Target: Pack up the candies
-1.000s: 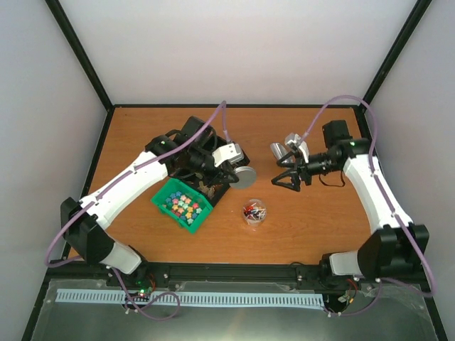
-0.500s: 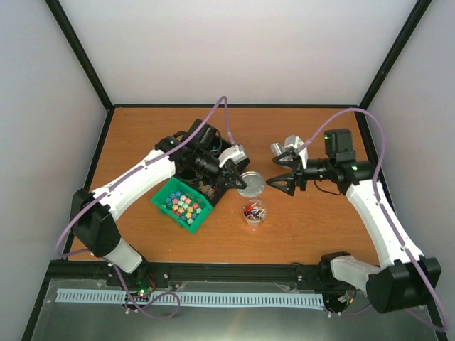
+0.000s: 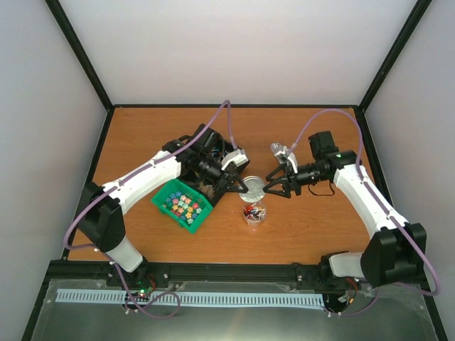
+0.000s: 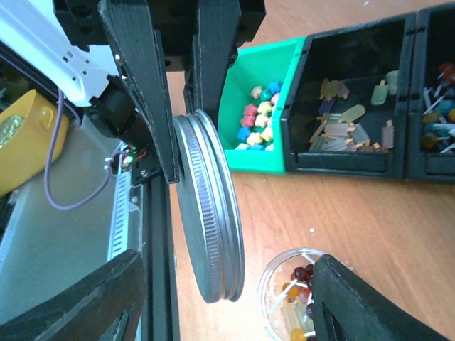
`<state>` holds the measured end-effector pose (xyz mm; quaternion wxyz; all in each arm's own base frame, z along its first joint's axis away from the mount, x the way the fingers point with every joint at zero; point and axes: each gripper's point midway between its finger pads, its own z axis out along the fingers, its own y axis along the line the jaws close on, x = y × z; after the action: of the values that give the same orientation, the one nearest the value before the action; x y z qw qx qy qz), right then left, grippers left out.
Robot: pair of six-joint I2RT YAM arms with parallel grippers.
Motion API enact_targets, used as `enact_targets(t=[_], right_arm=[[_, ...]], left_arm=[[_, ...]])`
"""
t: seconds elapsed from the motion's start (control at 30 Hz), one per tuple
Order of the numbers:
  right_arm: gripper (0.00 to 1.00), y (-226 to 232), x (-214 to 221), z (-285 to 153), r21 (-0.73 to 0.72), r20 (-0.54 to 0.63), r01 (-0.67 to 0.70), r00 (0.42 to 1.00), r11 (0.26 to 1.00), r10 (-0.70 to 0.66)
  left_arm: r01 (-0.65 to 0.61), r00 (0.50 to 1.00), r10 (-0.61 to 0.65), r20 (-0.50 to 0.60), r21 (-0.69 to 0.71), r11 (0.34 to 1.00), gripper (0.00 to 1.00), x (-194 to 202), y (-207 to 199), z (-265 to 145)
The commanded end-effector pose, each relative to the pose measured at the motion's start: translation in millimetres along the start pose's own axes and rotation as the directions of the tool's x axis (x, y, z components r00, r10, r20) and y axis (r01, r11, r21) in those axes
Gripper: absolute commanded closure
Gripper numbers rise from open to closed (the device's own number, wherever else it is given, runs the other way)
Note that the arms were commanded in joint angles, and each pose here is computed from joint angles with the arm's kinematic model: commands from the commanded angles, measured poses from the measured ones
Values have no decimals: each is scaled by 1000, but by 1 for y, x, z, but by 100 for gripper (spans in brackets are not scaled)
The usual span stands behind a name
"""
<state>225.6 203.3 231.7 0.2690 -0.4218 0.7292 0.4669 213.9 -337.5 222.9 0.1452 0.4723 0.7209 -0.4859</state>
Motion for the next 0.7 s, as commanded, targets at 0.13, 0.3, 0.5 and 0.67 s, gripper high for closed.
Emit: enact_targets(t=[0.13,0.3,0.5,0.67], right_arm=[[51,11,-1,6,-63,-35,5,999,998,-8],[69,8,0,7,-63,-40,-15,999,998,13],[76,7,1,9,-84,-50,-39,998,996,35],[82,8,1,11,-115,-45,-64,997,991,59]], left_arm=[[14,1000,-15,18,53,999,95,-7,0,1],[26,1000,-26,10,59,998,95,-3,3,4],[33,999,-33,10,76,997,94,-1,4,4],[51,999,-52,11,85,995,94,1,8,4]])
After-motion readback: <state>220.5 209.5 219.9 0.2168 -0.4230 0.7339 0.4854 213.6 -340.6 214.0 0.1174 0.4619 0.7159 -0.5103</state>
